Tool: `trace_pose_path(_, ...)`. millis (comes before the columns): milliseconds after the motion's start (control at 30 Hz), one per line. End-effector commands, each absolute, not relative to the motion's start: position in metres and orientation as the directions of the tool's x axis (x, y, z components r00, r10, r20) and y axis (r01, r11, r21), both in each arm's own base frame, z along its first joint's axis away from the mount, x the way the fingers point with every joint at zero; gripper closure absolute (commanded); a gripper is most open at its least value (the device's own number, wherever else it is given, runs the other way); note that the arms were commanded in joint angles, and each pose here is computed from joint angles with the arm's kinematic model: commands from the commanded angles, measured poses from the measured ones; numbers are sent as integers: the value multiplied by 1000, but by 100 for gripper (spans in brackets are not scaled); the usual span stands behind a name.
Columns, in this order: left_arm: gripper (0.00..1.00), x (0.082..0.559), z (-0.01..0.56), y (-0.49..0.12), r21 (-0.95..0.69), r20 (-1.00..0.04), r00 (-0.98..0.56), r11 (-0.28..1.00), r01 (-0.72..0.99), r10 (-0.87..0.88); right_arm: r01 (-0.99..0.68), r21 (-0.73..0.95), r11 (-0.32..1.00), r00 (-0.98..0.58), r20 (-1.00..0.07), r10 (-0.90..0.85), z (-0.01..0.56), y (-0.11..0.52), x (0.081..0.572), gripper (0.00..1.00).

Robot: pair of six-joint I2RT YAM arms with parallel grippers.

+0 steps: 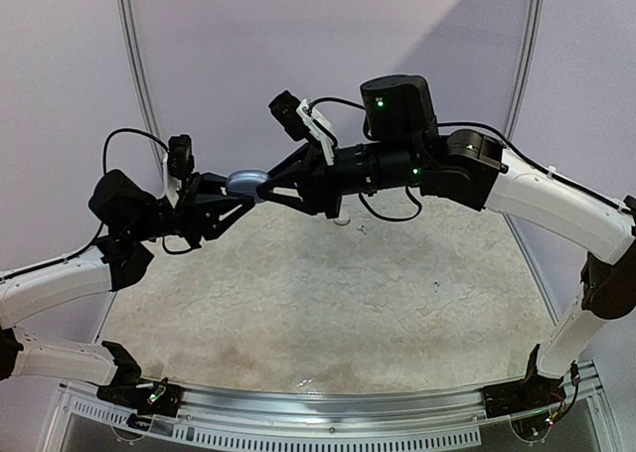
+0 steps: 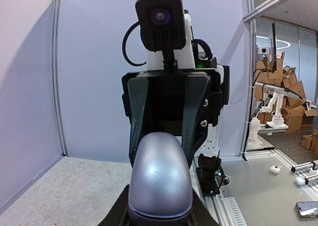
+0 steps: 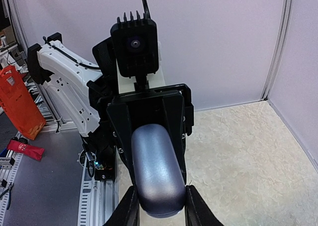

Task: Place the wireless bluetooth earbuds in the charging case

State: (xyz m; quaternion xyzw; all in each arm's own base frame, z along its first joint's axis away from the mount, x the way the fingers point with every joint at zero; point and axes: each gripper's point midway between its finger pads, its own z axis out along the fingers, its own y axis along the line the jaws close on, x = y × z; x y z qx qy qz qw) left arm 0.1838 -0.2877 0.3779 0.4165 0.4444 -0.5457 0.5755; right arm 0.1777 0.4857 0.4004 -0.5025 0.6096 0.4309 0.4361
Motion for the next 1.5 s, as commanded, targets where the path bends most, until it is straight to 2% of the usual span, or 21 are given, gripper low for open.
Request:
trace_pose_path(0,100,183,384,-290,22,-962,39,66,998,-271,-988,143,65,-155,-952,-266,387,500,165,71)
trace_pose_path(67,100,183,384,-290,23,-962,40,67,998,-271,-988,139,67,-152,-952,-265,388,500,165,71)
trace_pose_path(167,100,184,383,-290,22,-962,40,68,997,-270,-988,134,76,-149,-952,-268,387,499,167,65)
trace_pose_path(367,100,184,383,-290,23,-962,40,68,997,-269,-988,129,80,-146,-954,-264,390,500,168,61)
trace_pose_path(433,100,184,382,-290,22,-962,40,69,997,-269,-988,129,88,-148,-953,-264,389,500,170,75)
trace_pose_path(500,100,184,382,-290,22,-963,40,69,997,-268,-987,130,89,-149,-953,-264,389,500,170,82)
trace_pose_path(700,100,184,381,-289,21,-963,39,72,997,-267,-988,131,84,-148,-954,-259,394,498,168,87)
trace_pose_path(967,100,188,377,-289,14,-967,39,100,995,-253,-987,125,101,-148,-953,-265,395,492,168,100)
trace_pose_path(1000,98,190,375,-289,10,-968,38,112,994,-249,-987,122,107,-146,-954,-261,396,489,169,100)
trace_pose_path(1100,67,198,372,-287,-5,-969,35,158,987,-244,-984,111,137,-144,-956,-254,397,485,172,100)
trace_pose_path(1200,45,204,369,-286,-12,-971,35,194,981,-238,-980,102,168,-142,-958,-248,399,479,175,100)
trace_pose_path(1367,23,206,364,-286,-12,-974,36,209,978,-222,-970,118,212,-168,-957,-236,399,469,183,100)
trace_pose_path(1467,12,206,362,-285,-13,-976,35,217,976,-215,-945,163,284,-233,-944,-233,391,455,200,100)
